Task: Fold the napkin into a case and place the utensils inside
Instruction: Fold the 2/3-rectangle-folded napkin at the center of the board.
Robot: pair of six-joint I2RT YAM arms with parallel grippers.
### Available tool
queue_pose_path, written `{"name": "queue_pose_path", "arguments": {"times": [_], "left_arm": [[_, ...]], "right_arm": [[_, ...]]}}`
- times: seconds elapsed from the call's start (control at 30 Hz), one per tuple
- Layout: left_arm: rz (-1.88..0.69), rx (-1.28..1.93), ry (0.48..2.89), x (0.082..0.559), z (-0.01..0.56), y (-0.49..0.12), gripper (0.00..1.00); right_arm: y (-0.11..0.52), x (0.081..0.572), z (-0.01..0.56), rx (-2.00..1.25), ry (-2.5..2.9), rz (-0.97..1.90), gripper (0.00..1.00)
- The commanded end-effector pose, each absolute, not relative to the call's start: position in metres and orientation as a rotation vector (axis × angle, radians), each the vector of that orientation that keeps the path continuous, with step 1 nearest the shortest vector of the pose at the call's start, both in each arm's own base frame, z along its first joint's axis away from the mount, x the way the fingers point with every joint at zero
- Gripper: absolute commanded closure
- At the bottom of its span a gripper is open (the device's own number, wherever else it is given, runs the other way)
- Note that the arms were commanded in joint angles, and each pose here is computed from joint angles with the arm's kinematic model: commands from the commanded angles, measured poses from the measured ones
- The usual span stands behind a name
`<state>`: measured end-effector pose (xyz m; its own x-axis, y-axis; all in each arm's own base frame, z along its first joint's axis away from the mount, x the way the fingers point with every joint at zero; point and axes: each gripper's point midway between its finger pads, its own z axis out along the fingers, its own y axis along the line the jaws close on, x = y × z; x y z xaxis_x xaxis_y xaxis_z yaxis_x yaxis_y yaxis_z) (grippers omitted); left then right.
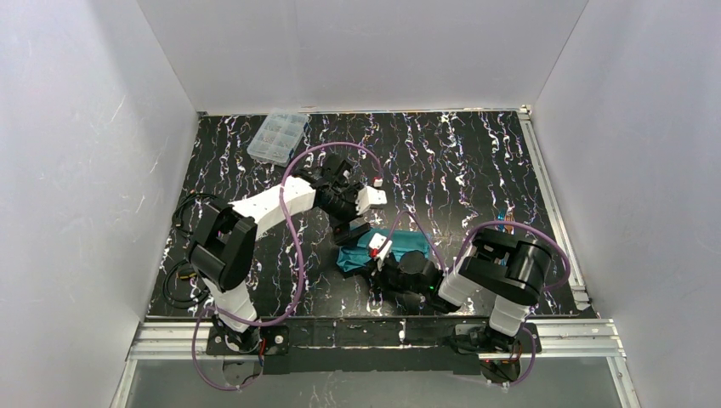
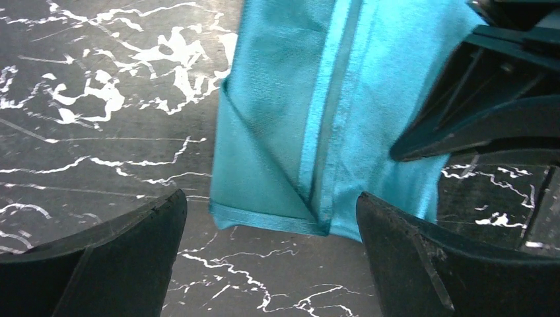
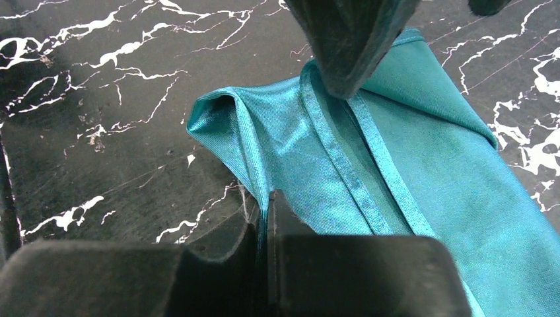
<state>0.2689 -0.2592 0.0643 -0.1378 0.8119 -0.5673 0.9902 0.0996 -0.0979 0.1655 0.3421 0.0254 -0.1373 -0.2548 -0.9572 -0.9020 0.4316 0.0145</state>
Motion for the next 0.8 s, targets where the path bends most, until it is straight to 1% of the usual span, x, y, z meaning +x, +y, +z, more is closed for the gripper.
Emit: {"name": "queue_pose_path", "arguments": {"times": [0.0, 0.17, 0.27, 0.3, 0.33, 0.37, 0.4, 0.47, 0.53, 0.6, 0.67, 0.77], "left_arm": [[-0.534, 1.69, 2.017, 0.292, 0.078, -0.255, 0.02], [-0.418, 1.614, 1.952, 0.318, 0.134, -0.248, 0.01], [-0.318, 1.471, 2.036, 0.339, 0.148, -0.231, 0.01], [-0.367, 1.445, 2.052, 0.34, 0.152, -0.227, 0.01], [-0.463, 1.457, 2.087, 0.33, 0.151, -0.223, 0.01], [-0.546, 1.49, 2.061, 0.325, 0.155, -0.227, 0.01], [-0.608, 1.549, 2.081, 0.313, 0.147, -0.226, 0.01], [-0.66, 1.575, 2.099, 0.303, 0.134, -0.23, 0.02], [-0.675, 1.559, 2.105, 0.298, 0.118, -0.234, 0.07], [-0.663, 1.531, 2.066, 0.297, 0.106, -0.238, 0.11], [-0.667, 1.494, 2.0, 0.295, 0.102, -0.245, 0.16], [-0.66, 1.493, 1.988, 0.284, 0.09, -0.252, 0.25]], "right_arm": [[0.352, 0.164, 0.033, -0.969, 1.649, 0.859, 0.87], [0.352, 0.163, 0.032, -0.976, 1.654, 0.872, 0.89], [0.351, 0.163, 0.03, -0.98, 1.659, 0.869, 0.9], [0.351, 0.163, 0.029, -0.979, 1.663, 0.866, 0.9], [0.35, 0.163, 0.028, -0.979, 1.663, 0.866, 0.91], [0.35, 0.163, 0.028, -0.979, 1.662, 0.866, 0.91], [0.35, 0.163, 0.028, -0.979, 1.664, 0.866, 0.91], [0.349, 0.163, 0.028, -0.976, 1.664, 0.867, 0.92], [0.349, 0.163, 0.029, -0.971, 1.664, 0.87, 0.92], [0.349, 0.163, 0.029, -0.971, 1.665, 0.872, 0.92], [0.348, 0.162, 0.029, -0.97, 1.669, 0.872, 0.92], [0.347, 0.162, 0.029, -0.963, 1.675, 0.877, 0.92]]}}
